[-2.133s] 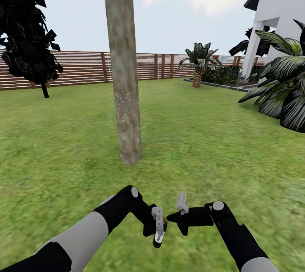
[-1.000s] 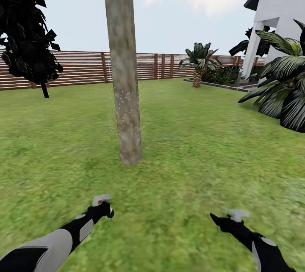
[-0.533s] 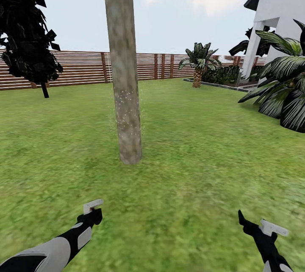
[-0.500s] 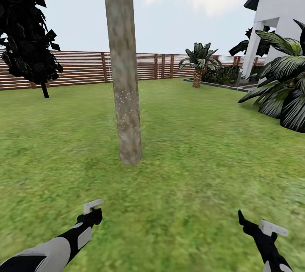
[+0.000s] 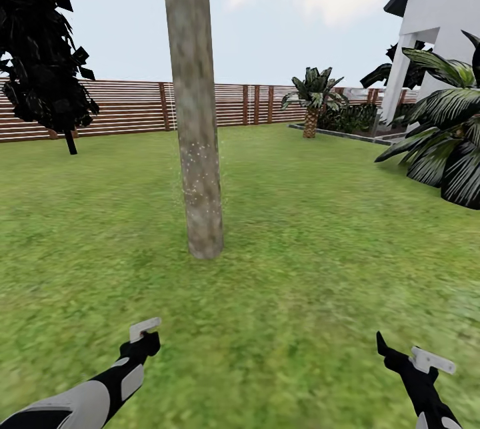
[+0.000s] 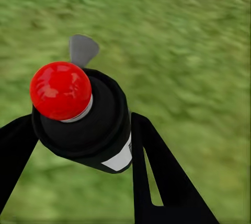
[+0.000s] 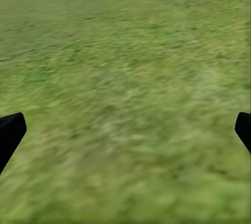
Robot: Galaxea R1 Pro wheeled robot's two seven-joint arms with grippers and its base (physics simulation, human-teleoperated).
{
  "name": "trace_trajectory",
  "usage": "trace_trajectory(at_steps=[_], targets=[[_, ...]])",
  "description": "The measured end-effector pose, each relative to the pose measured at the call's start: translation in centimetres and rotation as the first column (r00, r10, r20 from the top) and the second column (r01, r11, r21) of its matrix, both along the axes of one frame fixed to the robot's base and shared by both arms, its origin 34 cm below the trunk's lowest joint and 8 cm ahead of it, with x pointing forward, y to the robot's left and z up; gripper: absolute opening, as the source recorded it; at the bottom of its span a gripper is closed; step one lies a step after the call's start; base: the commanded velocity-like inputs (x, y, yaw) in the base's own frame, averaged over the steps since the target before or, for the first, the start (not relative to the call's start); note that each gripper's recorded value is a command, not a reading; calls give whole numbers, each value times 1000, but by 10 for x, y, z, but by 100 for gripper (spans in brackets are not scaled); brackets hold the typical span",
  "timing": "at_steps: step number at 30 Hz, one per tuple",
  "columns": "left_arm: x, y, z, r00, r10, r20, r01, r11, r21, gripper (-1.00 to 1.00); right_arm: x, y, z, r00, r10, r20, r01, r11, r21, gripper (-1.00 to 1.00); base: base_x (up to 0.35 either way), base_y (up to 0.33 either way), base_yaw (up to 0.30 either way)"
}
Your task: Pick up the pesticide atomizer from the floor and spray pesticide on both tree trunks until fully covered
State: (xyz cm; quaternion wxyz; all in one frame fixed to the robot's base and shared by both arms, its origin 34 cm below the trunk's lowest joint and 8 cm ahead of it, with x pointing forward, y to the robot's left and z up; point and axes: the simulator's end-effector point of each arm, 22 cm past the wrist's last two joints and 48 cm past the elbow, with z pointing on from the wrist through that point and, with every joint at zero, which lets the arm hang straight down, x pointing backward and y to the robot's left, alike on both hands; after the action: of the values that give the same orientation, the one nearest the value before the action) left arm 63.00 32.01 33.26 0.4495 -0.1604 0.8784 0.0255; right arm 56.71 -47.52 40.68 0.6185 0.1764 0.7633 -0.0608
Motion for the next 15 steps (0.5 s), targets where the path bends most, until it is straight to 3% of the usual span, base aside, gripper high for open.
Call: trace_trajectory(at_steps=[6,15], targets=[[0,4,0,1000,5,1,-5,1000,3,-100,0,2,-1,1000,-2,0,2,1000,3,100,0,0,39],[-2,6,-1,1000,5,-3,-5,1000,6,-100,0,4,-2,1000,-2,-1,2,1000,6,100,0,0,258]])
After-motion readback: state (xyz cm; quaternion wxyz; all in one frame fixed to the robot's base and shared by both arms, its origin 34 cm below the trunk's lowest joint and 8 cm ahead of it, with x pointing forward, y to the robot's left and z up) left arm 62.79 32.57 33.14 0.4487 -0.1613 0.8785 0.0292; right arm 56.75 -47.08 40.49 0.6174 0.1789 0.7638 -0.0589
